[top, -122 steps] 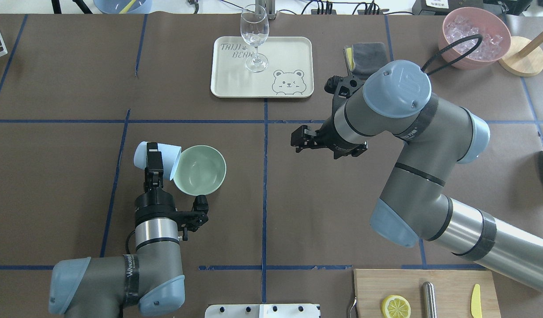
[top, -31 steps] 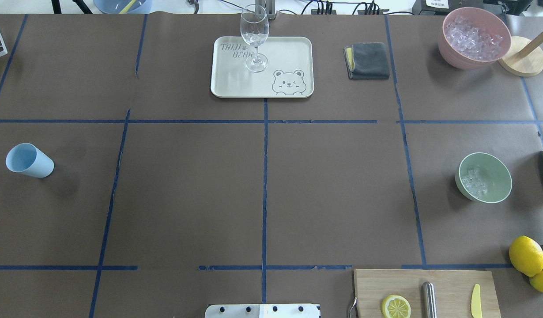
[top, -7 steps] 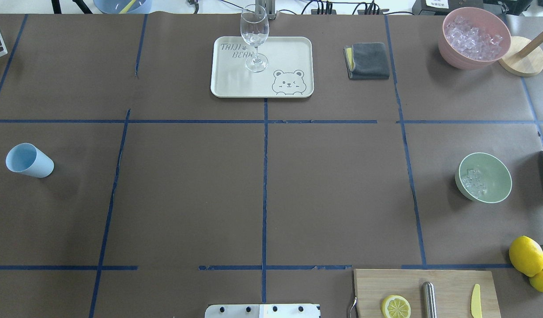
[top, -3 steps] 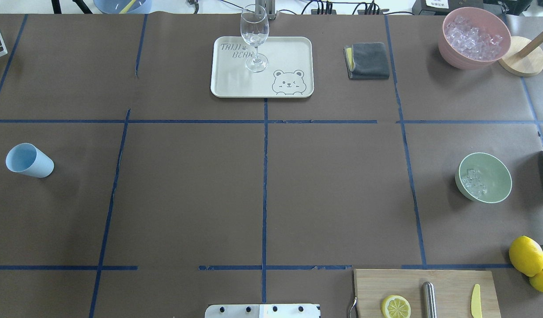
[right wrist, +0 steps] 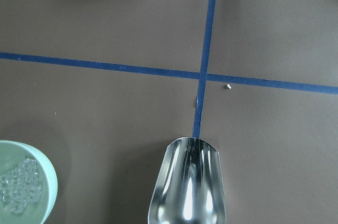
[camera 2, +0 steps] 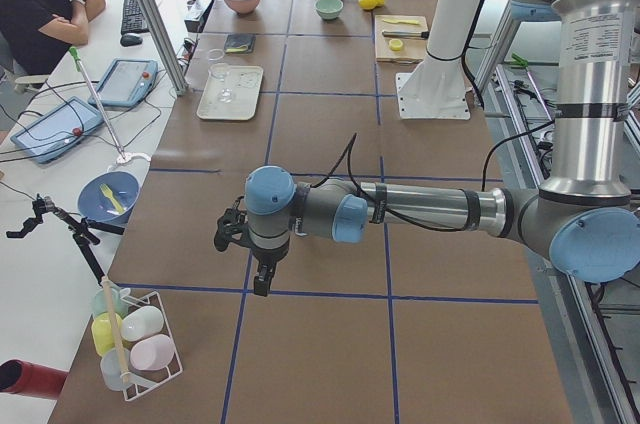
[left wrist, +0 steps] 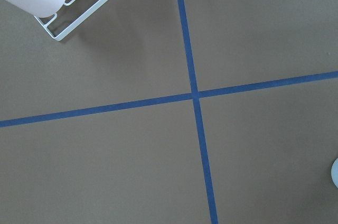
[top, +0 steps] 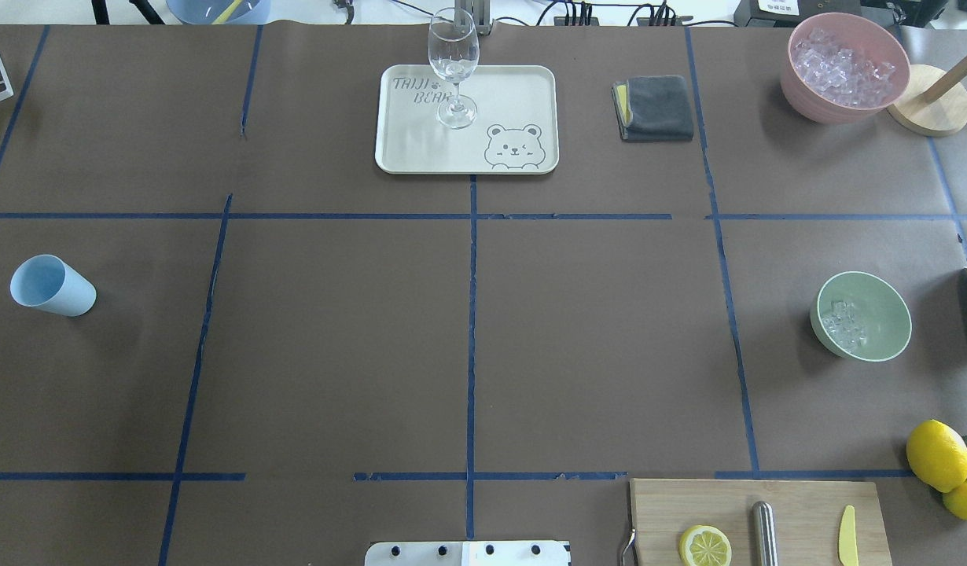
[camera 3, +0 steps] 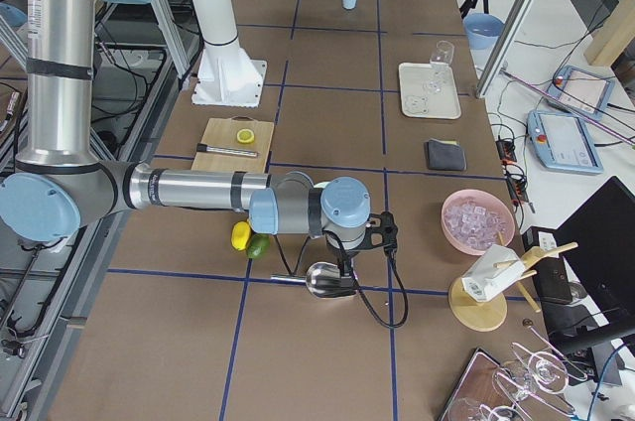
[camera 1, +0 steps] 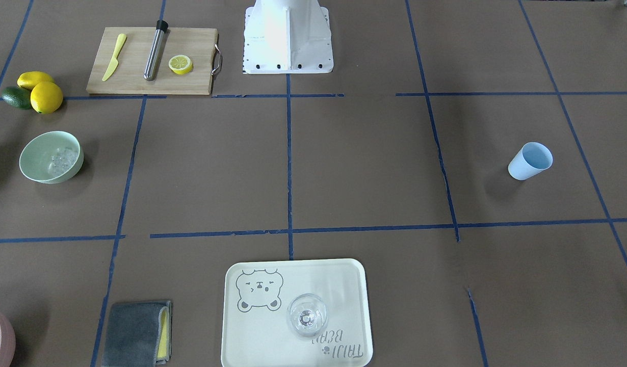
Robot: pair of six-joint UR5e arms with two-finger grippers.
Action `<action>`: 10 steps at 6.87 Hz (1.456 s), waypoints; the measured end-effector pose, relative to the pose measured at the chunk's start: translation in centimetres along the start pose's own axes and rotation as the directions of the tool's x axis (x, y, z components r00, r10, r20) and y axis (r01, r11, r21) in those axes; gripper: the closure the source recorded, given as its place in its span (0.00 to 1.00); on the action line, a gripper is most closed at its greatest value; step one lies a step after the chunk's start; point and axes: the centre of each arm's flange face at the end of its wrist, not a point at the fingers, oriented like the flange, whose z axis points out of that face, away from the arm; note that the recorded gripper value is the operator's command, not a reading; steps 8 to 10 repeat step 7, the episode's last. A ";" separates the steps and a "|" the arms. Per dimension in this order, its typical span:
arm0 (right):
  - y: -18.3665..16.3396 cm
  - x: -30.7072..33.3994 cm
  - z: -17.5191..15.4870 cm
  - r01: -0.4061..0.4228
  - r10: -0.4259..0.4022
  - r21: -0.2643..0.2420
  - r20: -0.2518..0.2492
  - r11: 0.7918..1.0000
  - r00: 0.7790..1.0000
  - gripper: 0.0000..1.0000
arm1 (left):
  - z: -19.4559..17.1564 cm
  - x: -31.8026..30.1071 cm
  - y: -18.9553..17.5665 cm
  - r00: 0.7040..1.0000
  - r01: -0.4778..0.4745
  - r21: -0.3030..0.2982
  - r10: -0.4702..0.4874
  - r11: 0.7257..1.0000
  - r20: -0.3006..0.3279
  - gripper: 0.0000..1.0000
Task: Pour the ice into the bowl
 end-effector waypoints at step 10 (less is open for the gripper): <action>0.0 0.1 0.0 0.000 0.000 0.001 -0.003 1.000 1.000 0.00 | -0.4 0.3 -0.6 1.000 -0.005 0.009 0.005 1.000 0.001 0.00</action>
